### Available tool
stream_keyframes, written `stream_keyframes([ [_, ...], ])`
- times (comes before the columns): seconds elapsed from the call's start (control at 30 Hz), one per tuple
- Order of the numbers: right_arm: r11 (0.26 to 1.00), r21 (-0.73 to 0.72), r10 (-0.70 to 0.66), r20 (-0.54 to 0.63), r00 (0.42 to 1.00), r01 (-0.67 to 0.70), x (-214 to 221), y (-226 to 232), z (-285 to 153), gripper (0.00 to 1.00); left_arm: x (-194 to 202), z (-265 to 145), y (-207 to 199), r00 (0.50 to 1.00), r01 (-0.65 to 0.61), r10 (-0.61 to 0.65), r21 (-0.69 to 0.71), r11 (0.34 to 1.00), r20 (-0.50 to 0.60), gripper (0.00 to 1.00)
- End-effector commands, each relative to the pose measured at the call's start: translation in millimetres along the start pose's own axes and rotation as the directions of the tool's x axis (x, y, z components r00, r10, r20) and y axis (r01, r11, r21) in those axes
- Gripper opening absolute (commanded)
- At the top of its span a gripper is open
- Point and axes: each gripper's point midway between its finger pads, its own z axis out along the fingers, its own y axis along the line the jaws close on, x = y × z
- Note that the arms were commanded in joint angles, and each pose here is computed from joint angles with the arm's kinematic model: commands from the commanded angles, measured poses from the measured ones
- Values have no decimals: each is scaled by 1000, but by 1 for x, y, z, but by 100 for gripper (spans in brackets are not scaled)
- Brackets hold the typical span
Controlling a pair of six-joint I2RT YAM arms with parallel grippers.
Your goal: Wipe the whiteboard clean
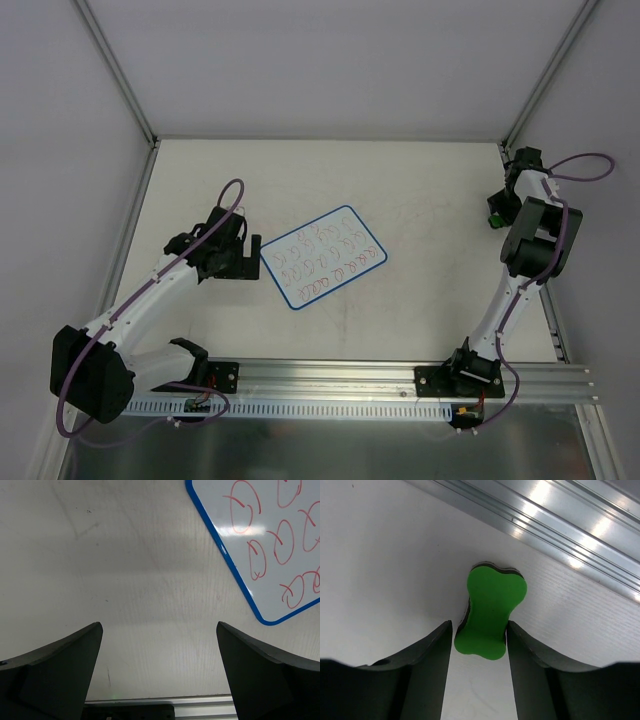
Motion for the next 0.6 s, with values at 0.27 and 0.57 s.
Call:
stream_keyframes([
  [0.27,999,-28,36,-18,999,-36,-2,6,-4,25,-1,1,7,1000,-6,6,-20,1000,-4,99],
  [0.57,962,-154,-221,37,975,224,27,41,-62,12,0,3,8,1000,3,-3,-17,1000,-16,99],
])
